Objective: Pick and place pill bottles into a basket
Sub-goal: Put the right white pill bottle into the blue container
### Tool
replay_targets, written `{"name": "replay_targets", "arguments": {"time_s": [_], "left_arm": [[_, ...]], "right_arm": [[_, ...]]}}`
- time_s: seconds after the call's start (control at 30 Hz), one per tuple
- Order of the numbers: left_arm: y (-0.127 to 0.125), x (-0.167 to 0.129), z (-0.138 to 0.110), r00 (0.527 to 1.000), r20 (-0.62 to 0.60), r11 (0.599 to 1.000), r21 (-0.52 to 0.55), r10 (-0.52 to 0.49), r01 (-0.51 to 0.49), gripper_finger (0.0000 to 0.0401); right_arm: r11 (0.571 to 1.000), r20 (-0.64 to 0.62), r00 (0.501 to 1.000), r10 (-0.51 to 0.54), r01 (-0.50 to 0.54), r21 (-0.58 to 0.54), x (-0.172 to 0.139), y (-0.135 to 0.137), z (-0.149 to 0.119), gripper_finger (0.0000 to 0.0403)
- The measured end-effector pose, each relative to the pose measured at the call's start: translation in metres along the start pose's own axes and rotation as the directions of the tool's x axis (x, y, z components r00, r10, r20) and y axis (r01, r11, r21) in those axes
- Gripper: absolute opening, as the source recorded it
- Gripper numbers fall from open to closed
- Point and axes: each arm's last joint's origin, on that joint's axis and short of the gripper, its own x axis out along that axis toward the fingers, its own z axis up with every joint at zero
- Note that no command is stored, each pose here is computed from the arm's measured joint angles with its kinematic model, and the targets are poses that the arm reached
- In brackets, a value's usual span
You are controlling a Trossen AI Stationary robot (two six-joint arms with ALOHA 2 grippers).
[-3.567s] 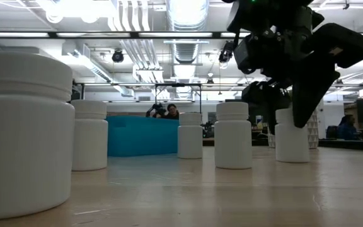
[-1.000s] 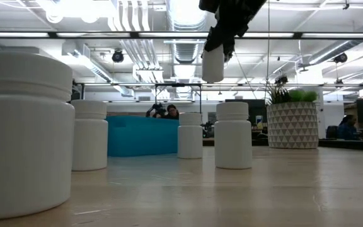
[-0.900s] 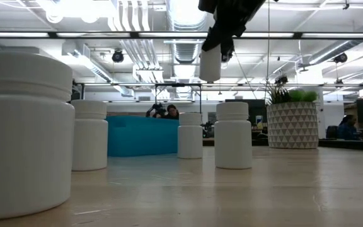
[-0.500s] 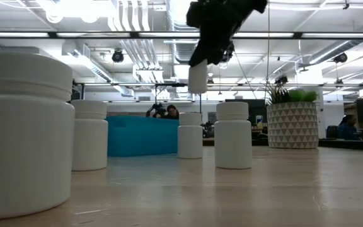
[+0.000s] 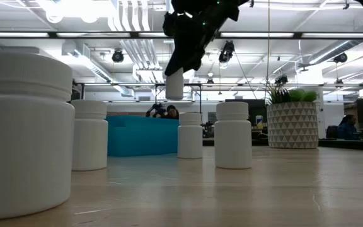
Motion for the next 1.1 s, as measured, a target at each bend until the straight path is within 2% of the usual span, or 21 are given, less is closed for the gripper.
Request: {"name": "replay_targets", "arguments": {"time_s": [0.27,0.53,1.1], "left_arm": [[0.000,-0.001,0.001,1.000,0.002,1.000,0.000,-0.001,0.001,0.0000],[0.000,0.001,-0.001,1.000,-0.003,1.000,0.000,0.000,0.000,0.0000],[0.000,0.001,-0.001,1.000,-0.005,1.000,-0.002,0.001,-0.001,0.0000]], "right_arm": [[1.000,-0.038,0.999,0.005,-0.006,-0.015,0.020,-0.003,-0.005,0.0148],[1.000,-0.020,1.000,0.000,0.000,-0.012,0.039,-0.008,-0.006,0.0148],[1.000,0.001,1.000,-0.013,0.013,0.001,0.053,-0.015,-0.020,0.0148]]}}
